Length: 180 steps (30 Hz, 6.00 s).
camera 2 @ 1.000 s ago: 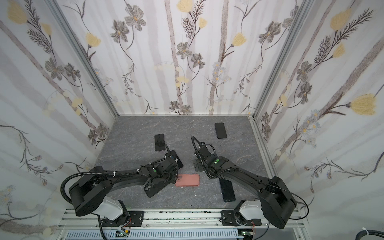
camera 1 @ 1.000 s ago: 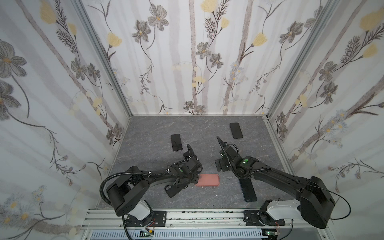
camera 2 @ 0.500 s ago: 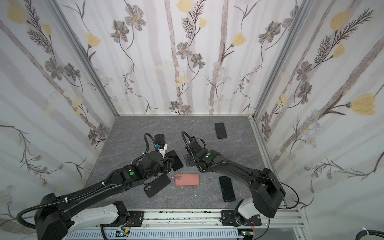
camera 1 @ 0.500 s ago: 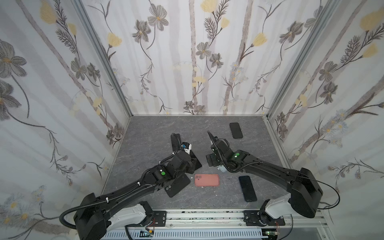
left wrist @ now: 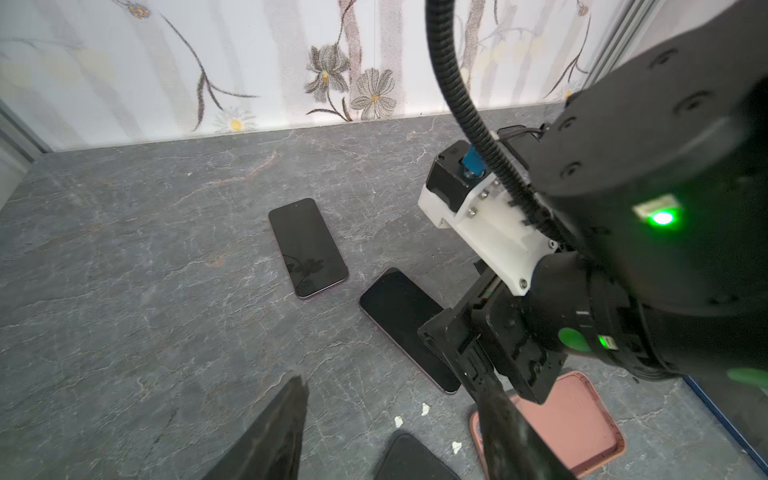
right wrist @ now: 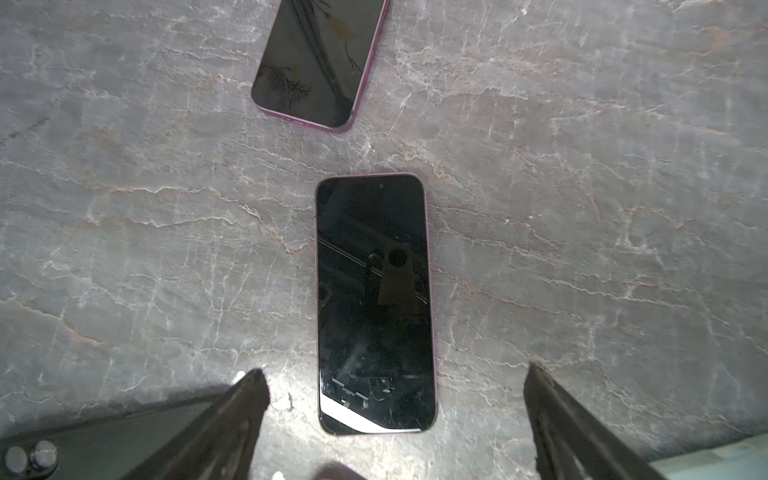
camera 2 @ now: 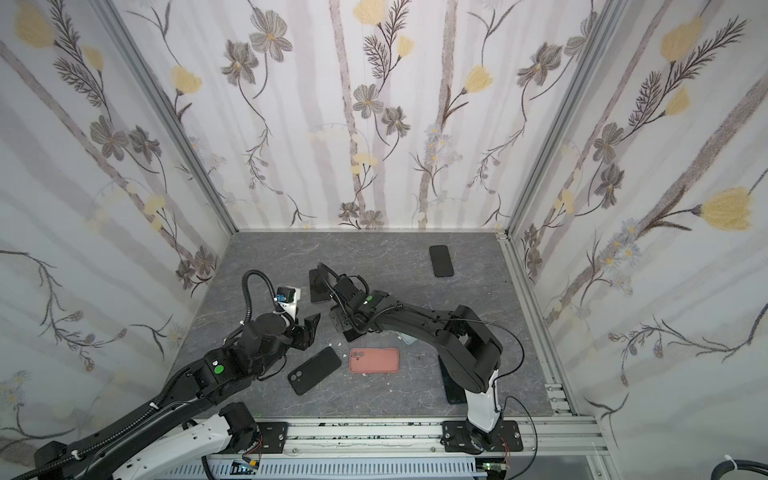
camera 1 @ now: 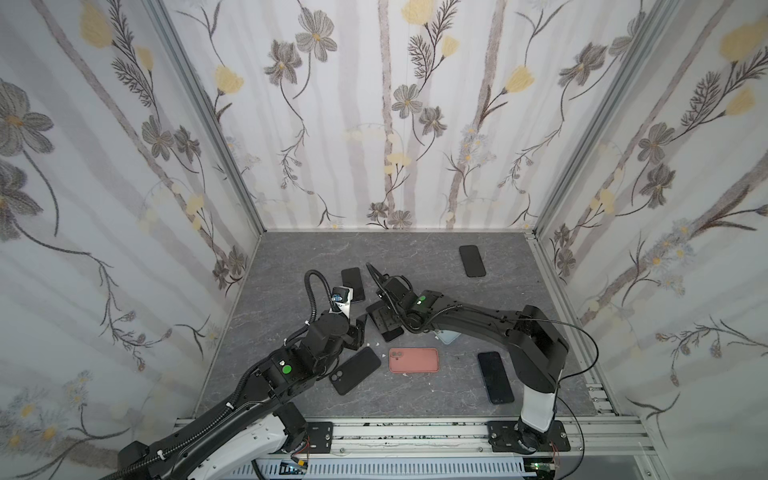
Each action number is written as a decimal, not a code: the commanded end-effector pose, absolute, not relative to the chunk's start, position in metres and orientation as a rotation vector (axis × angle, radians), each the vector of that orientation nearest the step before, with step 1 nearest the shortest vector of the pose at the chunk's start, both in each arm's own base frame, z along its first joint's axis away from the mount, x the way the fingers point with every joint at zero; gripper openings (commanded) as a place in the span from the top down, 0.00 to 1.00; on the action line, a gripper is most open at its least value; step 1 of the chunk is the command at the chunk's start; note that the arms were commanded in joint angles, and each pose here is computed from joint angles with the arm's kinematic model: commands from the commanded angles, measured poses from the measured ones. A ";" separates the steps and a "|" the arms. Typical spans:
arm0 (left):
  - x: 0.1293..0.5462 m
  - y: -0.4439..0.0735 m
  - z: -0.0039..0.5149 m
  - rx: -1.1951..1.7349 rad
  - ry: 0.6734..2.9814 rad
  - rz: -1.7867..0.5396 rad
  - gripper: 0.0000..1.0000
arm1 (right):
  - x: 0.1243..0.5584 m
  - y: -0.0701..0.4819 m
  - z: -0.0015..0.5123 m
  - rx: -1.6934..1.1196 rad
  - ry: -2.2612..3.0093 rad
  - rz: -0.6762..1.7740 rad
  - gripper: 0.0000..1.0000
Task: Put the phone into the phone case
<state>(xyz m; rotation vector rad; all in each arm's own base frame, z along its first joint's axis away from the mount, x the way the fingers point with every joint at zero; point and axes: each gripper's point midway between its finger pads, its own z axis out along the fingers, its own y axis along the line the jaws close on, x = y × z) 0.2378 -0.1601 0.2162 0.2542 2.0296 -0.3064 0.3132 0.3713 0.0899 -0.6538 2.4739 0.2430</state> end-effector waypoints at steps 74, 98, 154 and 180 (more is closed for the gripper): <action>0.260 -0.148 0.194 0.230 2.092 -0.253 0.28 | 0.331 0.334 0.108 -0.710 2.468 0.104 0.35; 0.266 -0.268 0.241 0.289 2.177 -1.259 0.24 | 0.266 0.280 0.182 -0.768 2.200 0.331 0.36; 0.261 -0.227 0.348 0.141 1.742 -1.462 1.00 | 0.219 0.218 0.389 -0.090 1.461 0.889 0.00; 0.209 -0.187 0.438 0.118 1.137 -1.709 1.00 | 0.171 0.282 0.430 -0.366 1.342 1.352 0.27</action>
